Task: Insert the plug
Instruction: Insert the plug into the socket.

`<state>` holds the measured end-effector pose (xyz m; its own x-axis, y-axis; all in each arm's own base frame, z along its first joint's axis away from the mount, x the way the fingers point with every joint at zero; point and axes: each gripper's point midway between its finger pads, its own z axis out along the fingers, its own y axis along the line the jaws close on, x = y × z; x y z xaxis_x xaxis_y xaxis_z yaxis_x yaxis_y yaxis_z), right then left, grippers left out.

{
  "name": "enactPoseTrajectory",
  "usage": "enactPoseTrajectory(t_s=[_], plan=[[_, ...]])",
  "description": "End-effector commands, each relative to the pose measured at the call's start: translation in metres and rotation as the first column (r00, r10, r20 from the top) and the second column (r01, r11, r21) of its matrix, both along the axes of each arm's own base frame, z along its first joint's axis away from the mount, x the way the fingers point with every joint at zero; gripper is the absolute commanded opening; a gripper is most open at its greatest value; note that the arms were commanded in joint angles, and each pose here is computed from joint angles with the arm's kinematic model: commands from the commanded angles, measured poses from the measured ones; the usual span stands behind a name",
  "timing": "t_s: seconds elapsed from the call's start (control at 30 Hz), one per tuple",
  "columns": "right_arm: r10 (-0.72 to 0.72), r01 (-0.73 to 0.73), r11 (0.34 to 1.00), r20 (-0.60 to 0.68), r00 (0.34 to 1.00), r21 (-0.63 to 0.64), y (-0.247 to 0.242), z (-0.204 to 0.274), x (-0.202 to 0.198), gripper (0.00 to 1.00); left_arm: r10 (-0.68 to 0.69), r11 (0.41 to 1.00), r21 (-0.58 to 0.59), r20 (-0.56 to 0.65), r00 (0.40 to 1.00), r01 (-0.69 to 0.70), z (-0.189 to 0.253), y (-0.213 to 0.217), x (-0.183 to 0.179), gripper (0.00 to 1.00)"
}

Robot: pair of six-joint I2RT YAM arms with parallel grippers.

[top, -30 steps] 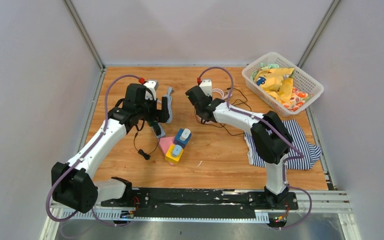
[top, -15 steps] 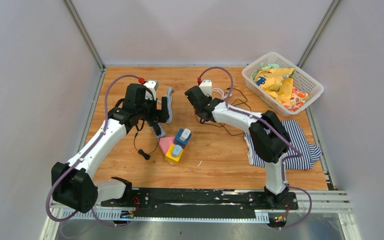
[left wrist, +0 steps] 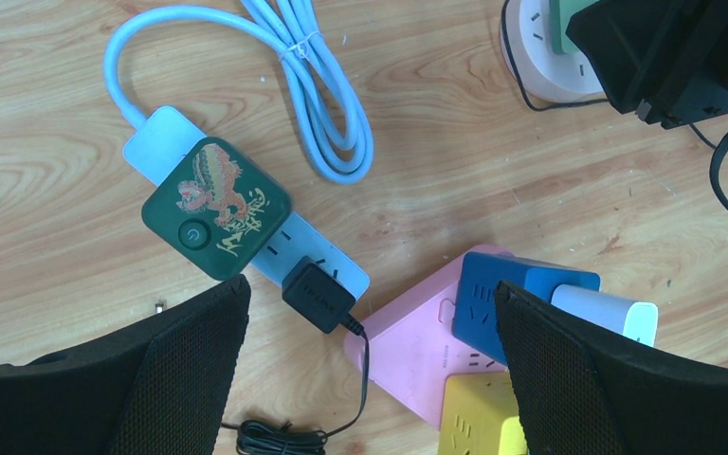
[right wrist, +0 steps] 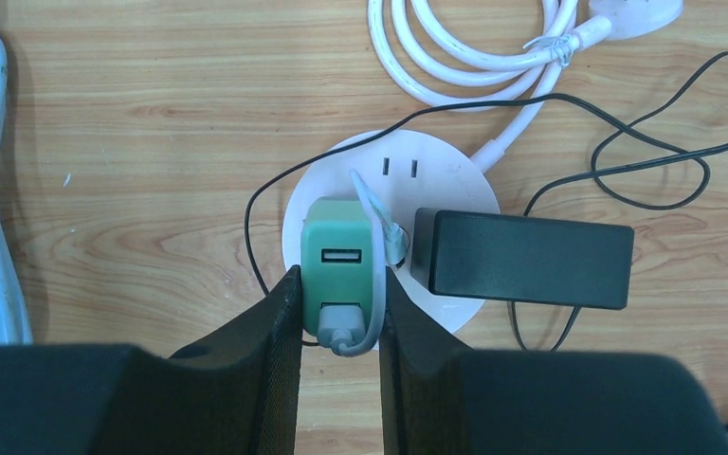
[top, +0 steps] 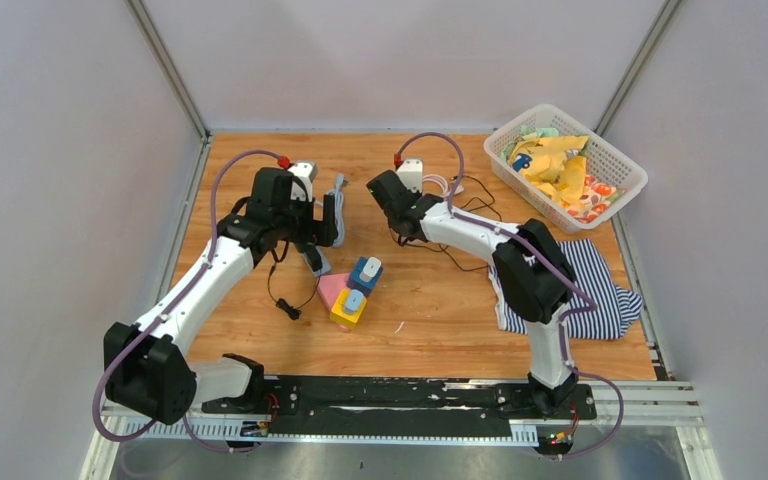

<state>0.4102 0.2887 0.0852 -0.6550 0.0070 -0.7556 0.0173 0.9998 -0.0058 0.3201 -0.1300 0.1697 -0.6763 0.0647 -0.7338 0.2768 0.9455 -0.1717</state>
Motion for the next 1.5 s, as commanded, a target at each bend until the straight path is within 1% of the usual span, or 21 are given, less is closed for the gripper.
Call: enactPoseTrajectory(t_s=[0.0, 0.2, 0.3, 0.37, 0.47, 0.57, 0.73, 0.83, 1.0, 1.13, 1.27, 1.33, 1.47], plan=[[-0.015, -0.027, 0.992, -0.337, 0.941, -0.122, -0.032, -0.105, -0.060, 0.00, 0.001, 1.000, 0.017, -0.015, 1.000, -0.001, -0.004, 0.003, 0.000, 1.00], [-0.008, -0.037, 0.995, -0.426, 0.905, -0.096, -0.035, -0.133, -0.082, 0.00, 0.007, 1.000, 0.026, -0.015, 1.000, -0.007, -0.004, 0.005, 0.000, 1.00], [0.006, -0.048, 0.996, -0.460, 0.888, -0.081, -0.034, -0.141, -0.083, 0.00, 0.011, 0.999, 0.031, -0.013, 1.000, -0.011, -0.003, 0.007, -0.001, 1.00], [0.028, -0.060, 0.997, -0.482, 0.876, -0.053, -0.036, -0.139, -0.076, 0.00, 0.016, 0.999, 0.032, -0.004, 1.000, -0.016, 0.002, 0.008, 0.000, 1.00], [0.089, -0.100, 0.995, -0.492, 0.866, 0.003, -0.038, -0.124, -0.051, 0.00, 0.017, 1.000, 0.010, 0.012, 1.000, -0.018, 0.009, 0.006, -0.001, 1.00], [0.127, -0.147, 0.989, -0.510, 0.851, 0.001, -0.043, -0.115, -0.040, 0.00, 0.014, 1.000, -0.007, 0.017, 1.000, -0.014, 0.010, 0.003, -0.002, 1.00], [0.165, -0.209, 0.978, -0.576, 0.801, -0.010, -0.044, -0.120, -0.035, 0.00, 0.011, 0.999, -0.030, 0.010, 1.000, -0.010, 0.008, -0.001, -0.001, 1.00], [0.197, -0.253, 0.967, -0.563, 0.803, -0.023, -0.044, -0.113, -0.030, 0.00, 0.046, 0.998, -0.049, -0.011, 0.999, -0.047, 0.004, -0.003, 0.005, 0.99], [0.270, -0.377, 0.921, -0.536, 0.800, -0.097, -0.053, -0.084, -0.019, 0.00, 0.078, 0.989, -0.125, -0.041, 0.996, -0.083, 0.001, -0.016, 0.030, 0.92], [0.327, -0.461, 0.878, -0.537, 0.778, -0.132, -0.059, -0.062, -0.016, 0.00, 0.045, 0.956, -0.285, -0.089, 0.995, -0.069, 0.003, -0.039, 0.058, 0.80], [0.379, -0.530, 0.836, -0.551, 0.744, -0.140, -0.061, -0.050, -0.017, 0.00, 0.013, 0.925, -0.378, -0.090, 0.996, -0.046, 0.002, -0.064, 0.093, 0.70], [0.393, -0.544, 0.829, -0.562, 0.728, -0.125, -0.060, -0.047, -0.022, 0.00, -0.020, 0.908, -0.419, -0.100, 0.995, -0.023, 0.001, -0.076, 0.107, 0.67], [0.438, -0.596, 0.798, -0.593, 0.676, -0.090, -0.061, -0.044, -0.033, 0.00, -0.068, 0.883, -0.470, -0.120, 0.990, 0.004, -0.011, -0.095, 0.123, 0.64]])
